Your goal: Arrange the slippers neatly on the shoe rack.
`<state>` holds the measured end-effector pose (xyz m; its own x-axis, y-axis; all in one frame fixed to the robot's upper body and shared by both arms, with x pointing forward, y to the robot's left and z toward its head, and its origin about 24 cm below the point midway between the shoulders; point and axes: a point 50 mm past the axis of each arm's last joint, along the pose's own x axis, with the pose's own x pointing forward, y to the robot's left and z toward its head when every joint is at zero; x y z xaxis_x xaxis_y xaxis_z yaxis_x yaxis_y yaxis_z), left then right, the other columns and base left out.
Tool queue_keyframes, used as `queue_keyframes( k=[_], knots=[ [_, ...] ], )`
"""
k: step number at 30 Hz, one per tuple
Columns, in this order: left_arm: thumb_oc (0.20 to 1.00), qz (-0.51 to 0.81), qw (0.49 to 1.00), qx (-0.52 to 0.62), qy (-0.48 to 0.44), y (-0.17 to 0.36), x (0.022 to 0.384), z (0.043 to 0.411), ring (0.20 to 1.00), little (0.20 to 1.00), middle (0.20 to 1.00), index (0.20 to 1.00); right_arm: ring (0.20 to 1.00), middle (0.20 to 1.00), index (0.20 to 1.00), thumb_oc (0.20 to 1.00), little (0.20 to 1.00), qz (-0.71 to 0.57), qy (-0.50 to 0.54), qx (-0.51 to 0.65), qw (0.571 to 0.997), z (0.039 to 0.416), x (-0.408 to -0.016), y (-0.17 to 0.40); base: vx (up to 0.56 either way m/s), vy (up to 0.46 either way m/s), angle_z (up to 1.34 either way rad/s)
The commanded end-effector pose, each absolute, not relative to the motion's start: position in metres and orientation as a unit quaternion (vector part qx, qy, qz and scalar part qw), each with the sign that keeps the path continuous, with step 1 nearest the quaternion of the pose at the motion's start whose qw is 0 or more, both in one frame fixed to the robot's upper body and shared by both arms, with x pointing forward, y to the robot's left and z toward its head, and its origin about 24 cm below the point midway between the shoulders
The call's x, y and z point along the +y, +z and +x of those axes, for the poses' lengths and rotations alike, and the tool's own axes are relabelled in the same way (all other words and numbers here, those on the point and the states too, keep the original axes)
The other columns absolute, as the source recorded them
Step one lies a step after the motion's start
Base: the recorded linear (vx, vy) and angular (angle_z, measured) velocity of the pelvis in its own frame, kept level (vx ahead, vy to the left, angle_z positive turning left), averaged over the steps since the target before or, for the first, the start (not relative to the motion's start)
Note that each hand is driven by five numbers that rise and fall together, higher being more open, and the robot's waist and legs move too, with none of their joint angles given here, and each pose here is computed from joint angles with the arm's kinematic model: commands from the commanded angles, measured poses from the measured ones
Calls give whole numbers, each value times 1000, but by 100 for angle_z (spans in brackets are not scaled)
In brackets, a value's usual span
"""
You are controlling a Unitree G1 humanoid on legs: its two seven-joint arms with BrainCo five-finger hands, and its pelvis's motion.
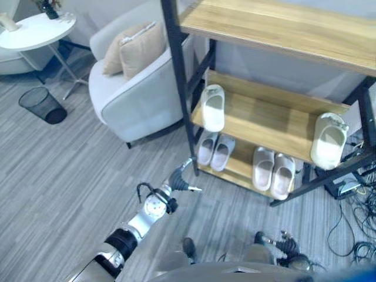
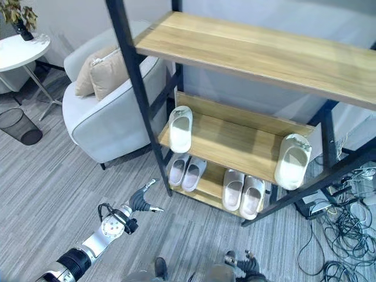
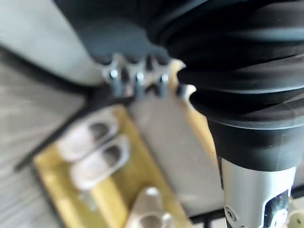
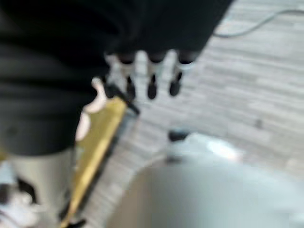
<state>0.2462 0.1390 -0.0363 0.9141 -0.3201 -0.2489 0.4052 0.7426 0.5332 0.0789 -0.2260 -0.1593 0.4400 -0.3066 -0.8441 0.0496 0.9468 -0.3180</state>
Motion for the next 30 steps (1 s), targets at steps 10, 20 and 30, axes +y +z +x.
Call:
queue_keyframes(
  k=[10, 20, 30],
  knots=[
    [1000, 246, 936, -67, -244, 14, 89, 265, 1000, 1000, 1000, 1000, 1000, 1000, 1000, 1000, 1000, -151, -70, 495, 853, 98, -224, -155, 58, -67, 2],
    [1000, 218, 968, -53, -114, 22, 112, 287, 1000, 1000, 1000, 1000, 1000, 1000, 1000, 1000, 1000, -218, -7, 395, 892, 143, -216, -133, 23, -18, -3],
    [1000, 217, 971, -48, -90, 23, 114, 292, 1000, 1000, 1000, 1000, 1000, 1000, 1000, 1000, 1000, -229, -30, 402, 886, 131, -225, -134, 51, -32, -1]
  ],
)
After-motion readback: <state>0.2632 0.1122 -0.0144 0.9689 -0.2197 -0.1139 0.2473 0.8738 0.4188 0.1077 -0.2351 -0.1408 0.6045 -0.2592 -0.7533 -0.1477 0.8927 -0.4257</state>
